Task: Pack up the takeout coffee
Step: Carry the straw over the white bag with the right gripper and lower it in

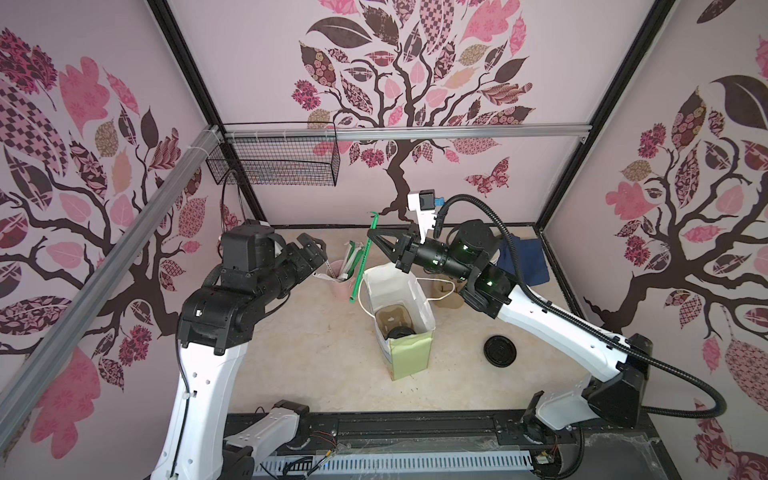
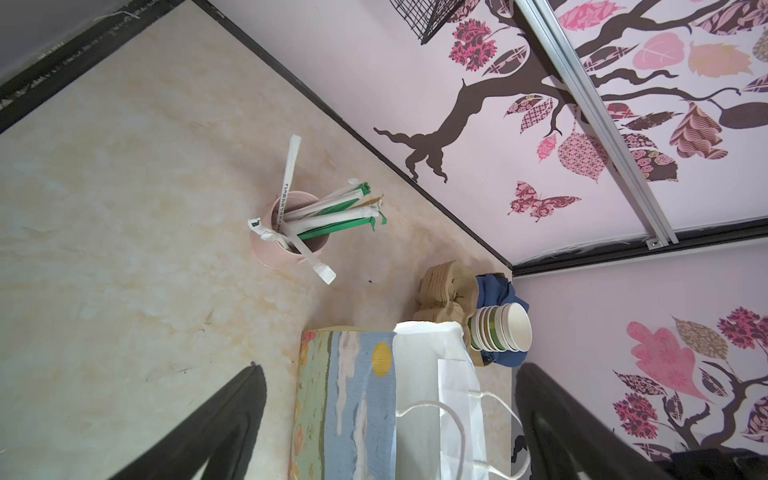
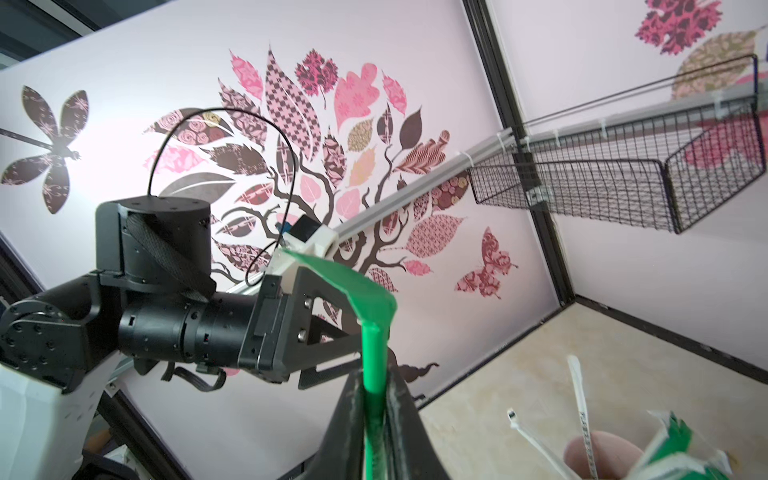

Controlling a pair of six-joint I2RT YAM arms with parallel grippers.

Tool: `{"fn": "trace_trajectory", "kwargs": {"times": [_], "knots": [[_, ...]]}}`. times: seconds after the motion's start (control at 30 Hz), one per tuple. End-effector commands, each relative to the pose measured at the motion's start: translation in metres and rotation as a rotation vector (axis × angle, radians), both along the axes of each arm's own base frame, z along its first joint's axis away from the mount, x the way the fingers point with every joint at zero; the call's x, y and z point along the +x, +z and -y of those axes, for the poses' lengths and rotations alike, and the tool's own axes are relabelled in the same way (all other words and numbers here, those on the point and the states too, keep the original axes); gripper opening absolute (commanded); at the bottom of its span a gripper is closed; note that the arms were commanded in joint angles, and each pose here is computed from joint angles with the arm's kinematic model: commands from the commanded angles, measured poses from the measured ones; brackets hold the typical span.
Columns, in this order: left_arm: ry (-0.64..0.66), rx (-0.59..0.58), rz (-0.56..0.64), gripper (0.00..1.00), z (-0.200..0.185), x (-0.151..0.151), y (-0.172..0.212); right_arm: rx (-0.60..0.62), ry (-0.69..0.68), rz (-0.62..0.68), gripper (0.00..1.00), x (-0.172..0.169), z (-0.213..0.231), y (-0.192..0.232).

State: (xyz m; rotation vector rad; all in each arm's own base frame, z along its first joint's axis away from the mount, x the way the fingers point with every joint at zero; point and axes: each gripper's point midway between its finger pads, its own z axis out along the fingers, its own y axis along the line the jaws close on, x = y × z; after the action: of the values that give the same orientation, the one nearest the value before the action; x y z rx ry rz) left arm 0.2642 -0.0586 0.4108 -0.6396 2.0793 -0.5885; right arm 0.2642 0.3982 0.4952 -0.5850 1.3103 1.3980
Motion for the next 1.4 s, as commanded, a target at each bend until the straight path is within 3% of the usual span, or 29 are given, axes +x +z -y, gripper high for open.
{"fn": "trace_trajectory", "kwargs": {"times": [0.0,0.17,0.4,0.5,0.67,0.97,1.17,1.37], "knots": [[0.038,0.021,-0.026,0.97,-0.008,-0.001,-0.009,0.086,0.018,0.105,0.12,-0.006,-0.004,0.029],[0.051,0.032,-0.022,0.97,-0.011,-0.003,-0.008,0.07,-0.028,0.085,0.09,-0.001,0.001,0.03],[0.041,0.06,-0.027,0.97,-0.013,-0.007,-0.008,0.014,-0.15,-0.041,0.07,-0.016,0.054,0.055],[0.004,0.068,-0.031,0.97,-0.008,-0.006,-0.01,-0.106,-0.235,-0.137,0.06,-0.02,0.079,0.03],[-0.11,0.043,-0.04,0.97,0.013,0.0,-0.016,-0.405,-0.415,-0.356,0.03,-0.008,0.111,-0.053],[-0.28,-0.038,-0.065,0.97,0.047,0.004,-0.025,-0.513,-0.306,-0.498,0.04,0.015,0.054,-0.116],[-0.308,-0.034,-0.118,0.95,0.051,-0.002,-0.034,-0.658,-0.236,-0.54,0.07,0.017,0.021,-0.166],[-0.308,0.097,-0.204,0.94,0.059,-0.009,-0.049,-0.694,-0.185,-0.648,0.08,0.008,-0.001,-0.193]]}}
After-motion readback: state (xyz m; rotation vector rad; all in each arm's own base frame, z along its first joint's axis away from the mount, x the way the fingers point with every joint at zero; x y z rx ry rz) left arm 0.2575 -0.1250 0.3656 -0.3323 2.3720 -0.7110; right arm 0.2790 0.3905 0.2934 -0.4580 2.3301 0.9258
